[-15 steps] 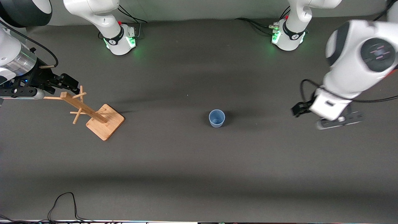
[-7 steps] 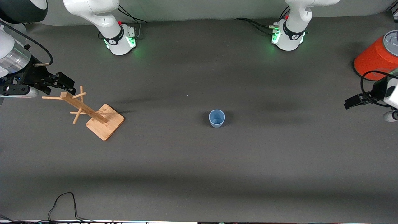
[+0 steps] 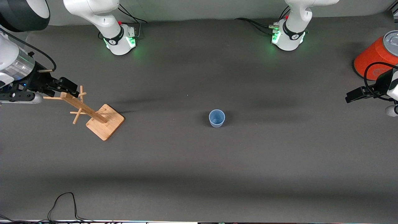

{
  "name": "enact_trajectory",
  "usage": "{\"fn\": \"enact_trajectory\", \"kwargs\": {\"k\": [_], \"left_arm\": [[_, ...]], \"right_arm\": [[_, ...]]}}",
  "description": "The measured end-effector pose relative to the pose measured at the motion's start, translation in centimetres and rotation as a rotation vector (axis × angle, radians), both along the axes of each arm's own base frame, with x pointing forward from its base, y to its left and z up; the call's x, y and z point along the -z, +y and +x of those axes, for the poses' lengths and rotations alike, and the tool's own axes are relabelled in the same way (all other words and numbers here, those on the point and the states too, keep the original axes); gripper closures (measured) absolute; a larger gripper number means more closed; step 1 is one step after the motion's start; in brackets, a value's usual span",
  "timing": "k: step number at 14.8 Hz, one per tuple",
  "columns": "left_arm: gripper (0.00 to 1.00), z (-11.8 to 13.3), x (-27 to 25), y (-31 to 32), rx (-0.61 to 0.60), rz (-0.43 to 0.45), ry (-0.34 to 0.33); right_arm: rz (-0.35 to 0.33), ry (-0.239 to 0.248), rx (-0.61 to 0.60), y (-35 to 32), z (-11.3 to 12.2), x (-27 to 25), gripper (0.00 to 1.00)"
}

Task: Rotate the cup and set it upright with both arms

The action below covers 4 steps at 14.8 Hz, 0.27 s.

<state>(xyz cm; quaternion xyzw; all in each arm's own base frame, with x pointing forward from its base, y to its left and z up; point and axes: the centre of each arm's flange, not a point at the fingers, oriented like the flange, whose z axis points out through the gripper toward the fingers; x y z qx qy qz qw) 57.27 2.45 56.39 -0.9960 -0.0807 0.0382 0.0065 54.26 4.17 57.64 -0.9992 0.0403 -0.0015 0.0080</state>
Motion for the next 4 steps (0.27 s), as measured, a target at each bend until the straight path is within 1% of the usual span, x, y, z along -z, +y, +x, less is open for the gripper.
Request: {"fn": "enact_trajectory", "kwargs": {"k": [4], "left_arm": [[0.00, 0.01, 0.00, -0.18, 0.006, 0.000, 0.000]], "right_arm": [[0.001, -0.001, 0.000, 0.02, 0.17, -0.03, 0.00]]}}
